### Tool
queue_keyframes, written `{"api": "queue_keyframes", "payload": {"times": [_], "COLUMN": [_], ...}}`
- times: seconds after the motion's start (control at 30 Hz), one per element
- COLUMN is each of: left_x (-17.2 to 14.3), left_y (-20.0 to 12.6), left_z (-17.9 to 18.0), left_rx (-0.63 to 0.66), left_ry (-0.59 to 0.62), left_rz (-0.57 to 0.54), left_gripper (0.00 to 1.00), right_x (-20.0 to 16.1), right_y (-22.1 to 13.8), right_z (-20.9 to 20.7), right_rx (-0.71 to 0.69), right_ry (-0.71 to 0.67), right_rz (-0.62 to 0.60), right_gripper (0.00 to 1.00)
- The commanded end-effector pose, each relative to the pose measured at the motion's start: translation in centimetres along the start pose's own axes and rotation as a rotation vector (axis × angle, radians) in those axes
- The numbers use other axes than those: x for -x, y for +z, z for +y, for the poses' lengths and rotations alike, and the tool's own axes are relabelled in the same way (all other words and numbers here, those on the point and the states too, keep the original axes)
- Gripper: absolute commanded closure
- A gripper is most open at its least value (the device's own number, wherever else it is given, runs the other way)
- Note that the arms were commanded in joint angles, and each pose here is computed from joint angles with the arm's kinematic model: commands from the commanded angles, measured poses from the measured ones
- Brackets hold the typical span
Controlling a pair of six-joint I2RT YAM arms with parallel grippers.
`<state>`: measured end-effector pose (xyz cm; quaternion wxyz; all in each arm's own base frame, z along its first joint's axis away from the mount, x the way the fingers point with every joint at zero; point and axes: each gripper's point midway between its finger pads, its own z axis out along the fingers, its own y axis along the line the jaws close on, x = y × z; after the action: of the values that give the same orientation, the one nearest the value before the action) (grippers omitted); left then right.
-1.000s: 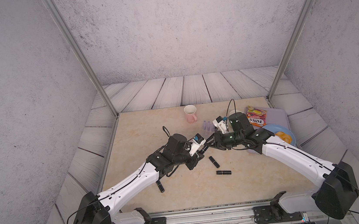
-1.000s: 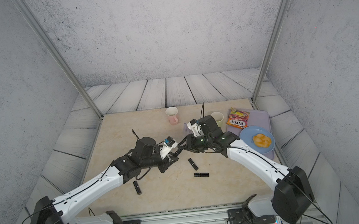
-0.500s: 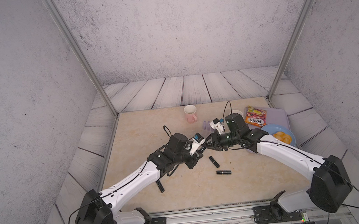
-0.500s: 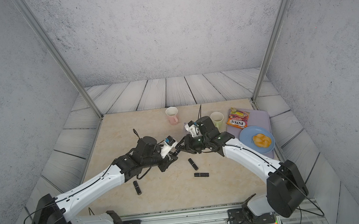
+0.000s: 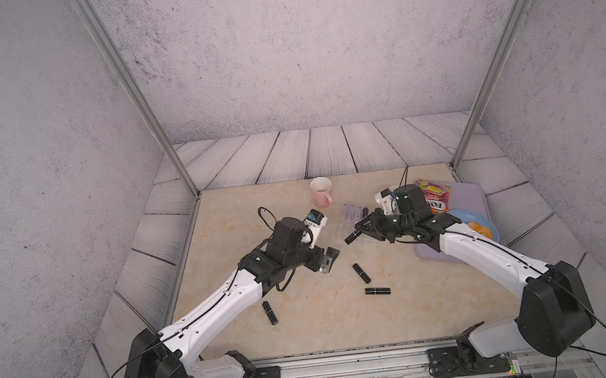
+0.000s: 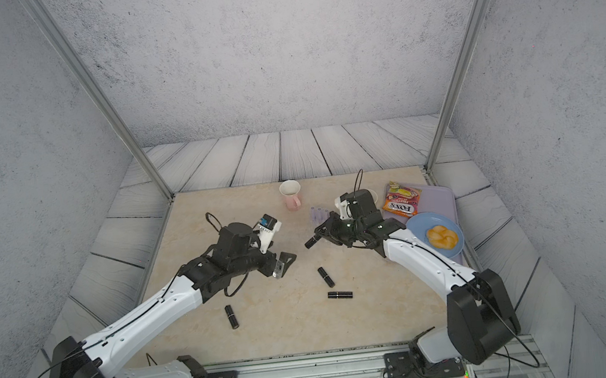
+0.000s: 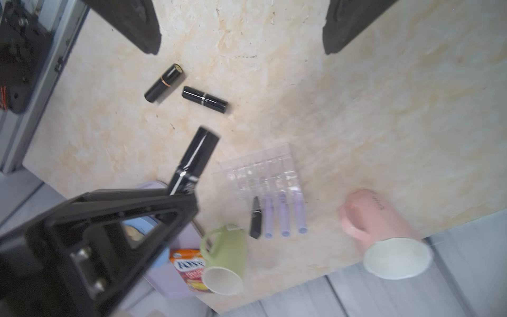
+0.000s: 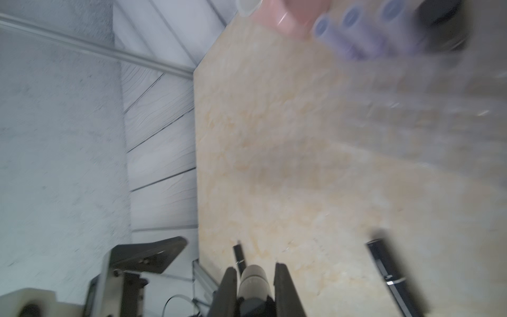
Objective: Arrange the lipsticks in the organizer
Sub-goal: Pick up the lipstick at the center of the board, then place the lipstick in the storage box.
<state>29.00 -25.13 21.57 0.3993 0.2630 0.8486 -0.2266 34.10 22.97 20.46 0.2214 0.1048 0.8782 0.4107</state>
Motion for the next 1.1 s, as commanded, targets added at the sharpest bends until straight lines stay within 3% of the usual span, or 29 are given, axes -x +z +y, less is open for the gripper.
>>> {"api": "queue_keyframes", "payload": {"times": [0.0, 0.13, 0.23, 0.37, 0.6, 1.07], "left_x": [0.7, -1.4, -2.7, -3.6, -4.4, -4.8], "left_y": [-1.9, -1.5, -1.0, -0.8, -0.7, -0.9], "left_z": [4.2, 7.1, 7.7, 8.4, 9.5, 10.0], "left_rx": [0.121, 0.226, 0.247, 0.266, 0.318, 0.34], "left_ry": [-0.191, -0.244, -0.274, -0.288, -0.281, -0.283], "left_rz": [-0.022, 0.019, 0.039, 0.045, 0.059, 0.063], "left_gripper": [0.02, 0.02, 0.02, 0.02, 0.02, 0.02], "right_x": [4.7, 7.6, 9.1, 10.5, 11.9, 11.4], "right_y": [-3.7, -4.9, -4.2, -2.1, 2.7, 5.8], "right_z": [-3.6, -7.0, -7.5, -6.6, -6.5, -9.4], "right_rx": [-0.29, -0.536, -0.617, -0.618, -0.58, -0.631], "right_ry": [-0.133, -0.221, -0.301, -0.37, -0.373, -0.365], "right_rz": [-0.26, -0.438, -0.49, -0.523, -0.495, -0.439], "right_gripper": [0.97, 0.98, 0.98, 0.99, 0.99, 1.0]}}
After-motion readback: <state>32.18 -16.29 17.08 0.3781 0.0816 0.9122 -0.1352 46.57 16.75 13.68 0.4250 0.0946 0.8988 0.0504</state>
